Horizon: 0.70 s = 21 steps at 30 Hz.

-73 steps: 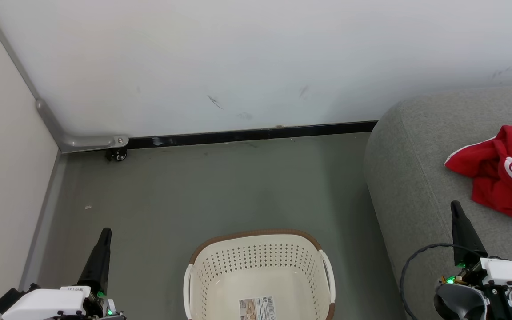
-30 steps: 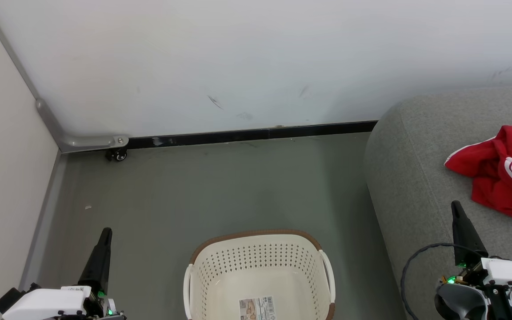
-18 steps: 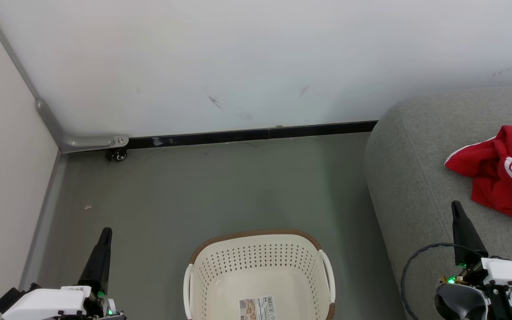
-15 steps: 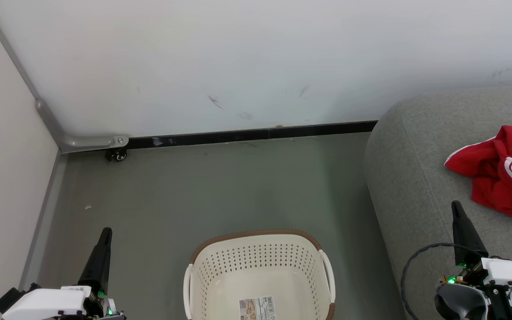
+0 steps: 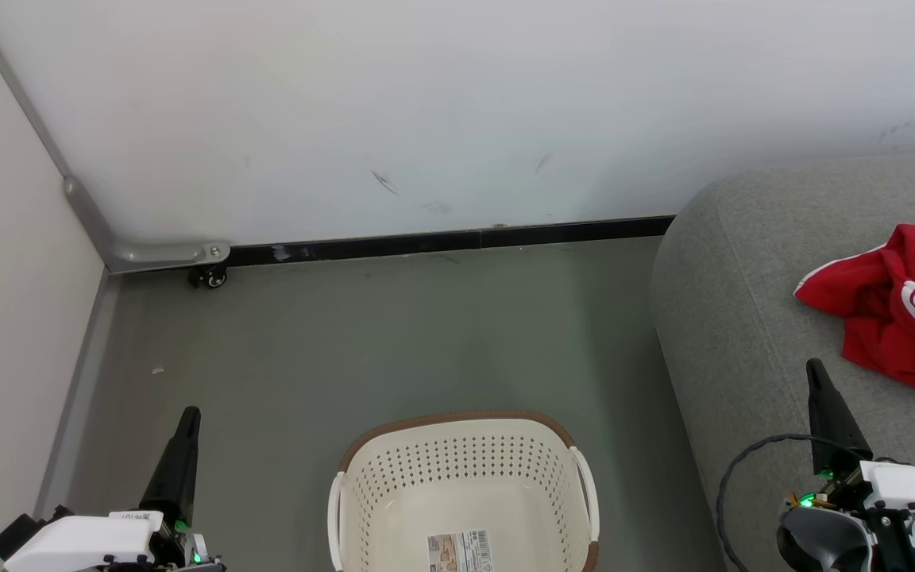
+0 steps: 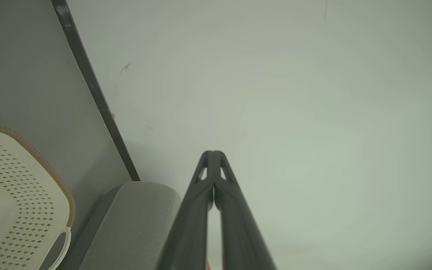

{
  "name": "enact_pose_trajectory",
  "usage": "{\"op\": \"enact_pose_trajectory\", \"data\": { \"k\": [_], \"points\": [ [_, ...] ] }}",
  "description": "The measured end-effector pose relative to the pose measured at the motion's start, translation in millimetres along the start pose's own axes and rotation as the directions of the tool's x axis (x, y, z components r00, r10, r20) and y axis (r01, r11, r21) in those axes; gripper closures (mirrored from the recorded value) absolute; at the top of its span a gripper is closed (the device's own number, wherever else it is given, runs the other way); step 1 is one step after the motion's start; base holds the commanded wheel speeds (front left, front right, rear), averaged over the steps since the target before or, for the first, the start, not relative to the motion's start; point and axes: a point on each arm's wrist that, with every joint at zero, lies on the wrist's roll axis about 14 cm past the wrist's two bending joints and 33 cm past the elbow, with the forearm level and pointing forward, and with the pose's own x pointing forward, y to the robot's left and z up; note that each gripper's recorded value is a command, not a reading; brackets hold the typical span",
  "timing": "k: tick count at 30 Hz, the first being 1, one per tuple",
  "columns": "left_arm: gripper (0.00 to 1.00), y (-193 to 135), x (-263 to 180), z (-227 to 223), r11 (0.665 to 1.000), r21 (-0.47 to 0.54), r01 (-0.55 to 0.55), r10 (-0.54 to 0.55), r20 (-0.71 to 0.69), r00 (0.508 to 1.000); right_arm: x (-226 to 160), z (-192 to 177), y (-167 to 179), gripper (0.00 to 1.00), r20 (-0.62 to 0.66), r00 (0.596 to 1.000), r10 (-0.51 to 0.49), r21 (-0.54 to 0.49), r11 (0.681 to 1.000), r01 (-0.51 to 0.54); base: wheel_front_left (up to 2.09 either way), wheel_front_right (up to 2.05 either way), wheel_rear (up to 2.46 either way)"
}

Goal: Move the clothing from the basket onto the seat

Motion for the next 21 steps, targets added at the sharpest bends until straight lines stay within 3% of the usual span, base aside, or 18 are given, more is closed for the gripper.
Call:
{"op": "enact_pose_trajectory", "data": {
  "k": [21],
  "points": [
    [1.00, -0.1, 0.0, -0.1, 1.000, 0.000, 0.000, 0.000, 0.000, 1.000, 0.0, 0.5, 0.1, 1.00, 0.002, 1.000, 0.000, 0.000, 1.000, 0.000, 0.00, 0.00, 0.00]
  ]
}}
